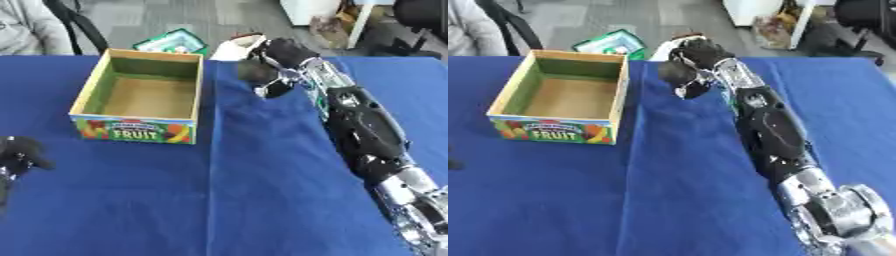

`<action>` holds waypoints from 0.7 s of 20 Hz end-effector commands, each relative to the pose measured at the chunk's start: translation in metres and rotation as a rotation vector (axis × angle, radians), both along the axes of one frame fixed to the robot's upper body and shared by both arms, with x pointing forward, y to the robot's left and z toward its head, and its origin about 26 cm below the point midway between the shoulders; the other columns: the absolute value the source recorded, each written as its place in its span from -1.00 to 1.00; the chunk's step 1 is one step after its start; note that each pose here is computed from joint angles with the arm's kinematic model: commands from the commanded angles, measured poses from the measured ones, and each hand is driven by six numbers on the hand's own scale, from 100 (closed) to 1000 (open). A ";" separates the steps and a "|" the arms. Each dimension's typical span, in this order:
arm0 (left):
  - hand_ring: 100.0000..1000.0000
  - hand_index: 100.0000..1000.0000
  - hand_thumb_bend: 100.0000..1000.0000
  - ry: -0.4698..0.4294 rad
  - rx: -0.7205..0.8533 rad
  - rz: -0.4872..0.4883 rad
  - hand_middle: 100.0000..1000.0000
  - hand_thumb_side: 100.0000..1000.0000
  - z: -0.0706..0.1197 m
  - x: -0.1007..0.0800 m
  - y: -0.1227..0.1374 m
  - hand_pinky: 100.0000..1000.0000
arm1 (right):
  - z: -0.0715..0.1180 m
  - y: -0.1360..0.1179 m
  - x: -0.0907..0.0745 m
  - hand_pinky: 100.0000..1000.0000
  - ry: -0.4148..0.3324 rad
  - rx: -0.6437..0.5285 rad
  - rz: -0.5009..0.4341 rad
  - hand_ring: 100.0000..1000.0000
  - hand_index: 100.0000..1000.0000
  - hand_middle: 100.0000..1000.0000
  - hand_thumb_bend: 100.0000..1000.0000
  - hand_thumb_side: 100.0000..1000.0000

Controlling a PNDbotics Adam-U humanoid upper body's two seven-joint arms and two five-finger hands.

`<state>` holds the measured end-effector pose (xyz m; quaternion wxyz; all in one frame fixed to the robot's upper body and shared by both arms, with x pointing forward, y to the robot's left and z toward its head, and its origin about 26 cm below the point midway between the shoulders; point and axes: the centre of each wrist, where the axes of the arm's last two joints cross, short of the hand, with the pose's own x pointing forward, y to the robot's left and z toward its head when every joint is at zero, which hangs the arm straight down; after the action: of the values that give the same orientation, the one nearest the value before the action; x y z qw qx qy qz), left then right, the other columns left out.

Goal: Pick up objects on the table and place them in the box.

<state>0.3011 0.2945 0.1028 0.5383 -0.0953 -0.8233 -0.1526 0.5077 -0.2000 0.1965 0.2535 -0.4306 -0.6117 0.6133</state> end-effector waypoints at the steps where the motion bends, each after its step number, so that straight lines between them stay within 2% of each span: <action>1: -0.13 0.02 -1.00 -0.021 0.012 -0.010 0.03 0.52 0.008 0.000 0.001 0.08 | 0.035 0.021 0.000 0.14 -0.083 0.017 0.063 -0.27 -0.05 -0.38 -0.85 -0.55; 4: -0.13 0.02 -1.00 -0.020 0.011 -0.017 0.03 0.51 0.007 0.000 0.000 0.08 | 0.041 0.048 -0.002 0.15 -0.088 0.010 0.121 -0.27 -0.04 -0.38 -0.84 -0.54; 7: -0.13 0.01 -1.00 -0.020 0.009 -0.025 0.02 0.51 0.008 0.000 -0.001 0.08 | 0.042 0.076 -0.006 0.14 -0.084 0.019 0.179 -0.27 -0.05 -0.38 -0.91 -0.58; 11: -0.13 0.01 -1.00 -0.028 0.003 -0.050 0.02 0.50 0.010 0.002 -0.006 0.08 | 0.036 0.112 -0.014 0.12 -0.065 0.032 0.251 -0.28 -0.06 -0.39 -1.00 -0.64; 14: -0.13 0.01 -1.00 -0.040 -0.004 -0.070 0.02 0.50 0.013 0.004 -0.010 0.08 | 0.029 0.132 -0.019 0.11 -0.036 0.040 0.271 -0.28 -0.05 -0.39 -1.00 -0.67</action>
<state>0.3045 0.2869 0.1063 0.5316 -0.1162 -0.8228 -0.1640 0.4911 -0.0771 0.2052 0.1859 -0.3403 -0.6718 0.6311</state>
